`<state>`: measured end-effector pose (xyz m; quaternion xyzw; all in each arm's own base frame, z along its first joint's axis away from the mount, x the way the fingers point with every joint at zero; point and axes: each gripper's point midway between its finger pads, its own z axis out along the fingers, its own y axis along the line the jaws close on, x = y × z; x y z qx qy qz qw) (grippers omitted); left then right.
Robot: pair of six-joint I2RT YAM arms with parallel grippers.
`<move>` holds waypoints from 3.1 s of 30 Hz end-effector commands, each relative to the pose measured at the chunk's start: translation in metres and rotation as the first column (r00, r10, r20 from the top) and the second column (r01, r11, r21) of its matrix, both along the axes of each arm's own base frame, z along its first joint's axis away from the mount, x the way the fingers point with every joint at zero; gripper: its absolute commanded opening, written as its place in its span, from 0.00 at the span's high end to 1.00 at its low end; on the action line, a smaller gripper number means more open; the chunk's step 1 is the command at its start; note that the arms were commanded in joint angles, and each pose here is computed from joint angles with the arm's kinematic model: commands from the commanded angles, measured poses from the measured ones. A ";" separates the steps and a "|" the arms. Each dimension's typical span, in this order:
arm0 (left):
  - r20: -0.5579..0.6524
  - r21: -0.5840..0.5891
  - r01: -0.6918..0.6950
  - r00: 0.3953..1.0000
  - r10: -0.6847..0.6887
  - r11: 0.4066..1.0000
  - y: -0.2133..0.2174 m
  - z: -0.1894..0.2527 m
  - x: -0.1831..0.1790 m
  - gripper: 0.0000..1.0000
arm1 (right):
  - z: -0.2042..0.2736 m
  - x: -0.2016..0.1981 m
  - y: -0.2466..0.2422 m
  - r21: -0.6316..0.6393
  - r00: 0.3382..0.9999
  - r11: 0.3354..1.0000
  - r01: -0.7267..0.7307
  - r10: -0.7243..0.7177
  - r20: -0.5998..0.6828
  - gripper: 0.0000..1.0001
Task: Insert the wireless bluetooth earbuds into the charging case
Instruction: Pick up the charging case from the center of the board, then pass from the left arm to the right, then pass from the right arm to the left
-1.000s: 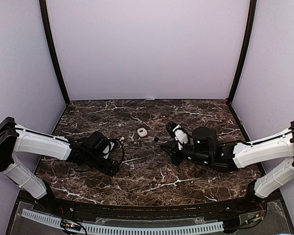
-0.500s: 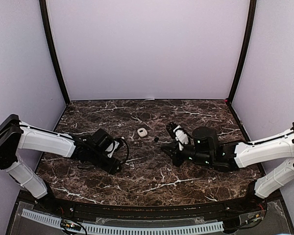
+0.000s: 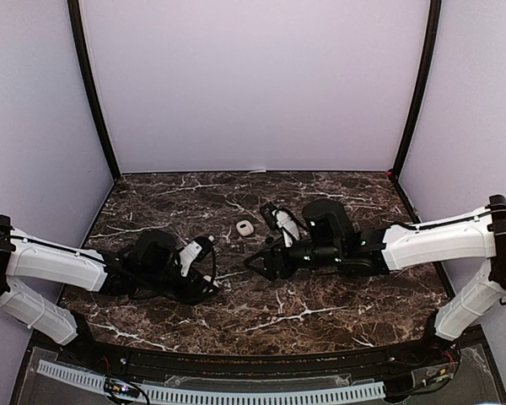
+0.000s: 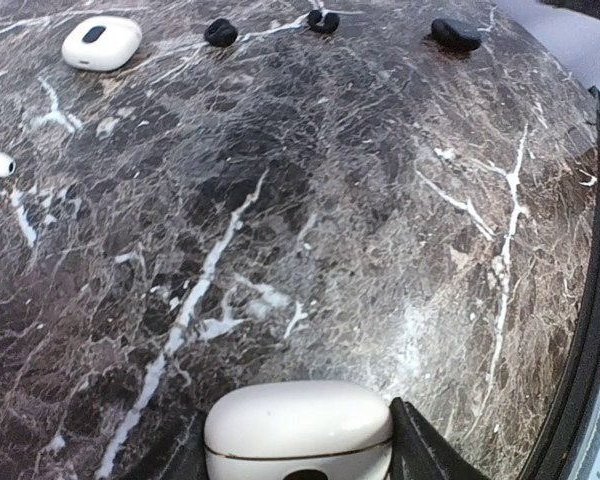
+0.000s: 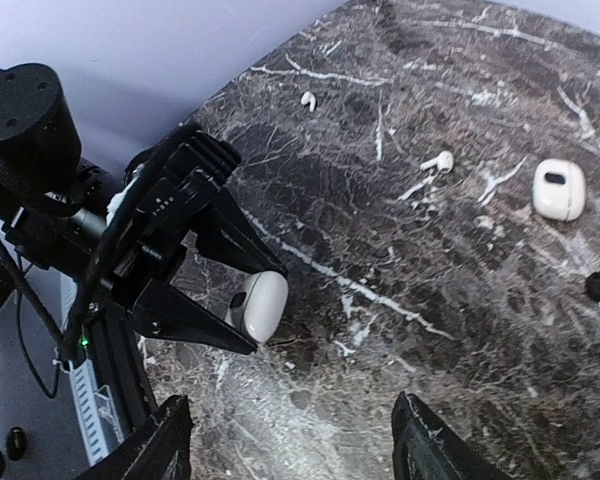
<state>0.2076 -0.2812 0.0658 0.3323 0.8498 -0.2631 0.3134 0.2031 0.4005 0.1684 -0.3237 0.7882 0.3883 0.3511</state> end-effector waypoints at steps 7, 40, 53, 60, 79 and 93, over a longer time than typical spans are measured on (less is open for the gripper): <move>0.225 -0.125 0.238 0.952 -0.206 0.963 -0.037 0.024 -0.022 0.52 | -0.028 -0.019 0.030 -0.016 0.945 0.997 -0.080 0.071 -0.321 0.35; 0.379 -0.052 0.337 0.878 -0.293 0.940 -0.060 0.020 -0.040 0.52 | -0.071 -0.038 0.056 0.053 0.777 0.990 -0.131 0.136 -0.615 0.52; 0.387 -0.069 0.350 0.873 -0.298 0.934 -0.065 0.024 -0.042 0.52 | -0.081 -0.042 0.057 0.068 0.754 0.988 -0.142 0.152 -0.638 0.61; 0.379 -0.075 0.339 0.880 -0.287 0.938 -0.065 0.023 -0.041 0.45 | -0.078 -0.043 0.057 0.096 0.749 0.987 -0.132 0.162 -0.643 0.71; 0.146 -0.330 0.268 0.962 -0.231 0.905 -0.058 0.034 -0.038 0.01 | -0.071 0.002 0.009 -0.158 0.946 0.987 0.009 -0.059 -0.317 0.85; 0.193 -0.446 0.314 0.948 -0.252 0.838 -0.035 0.069 -0.037 0.03 | -0.006 0.001 -0.001 -0.089 0.989 0.988 -0.125 0.131 0.063 0.86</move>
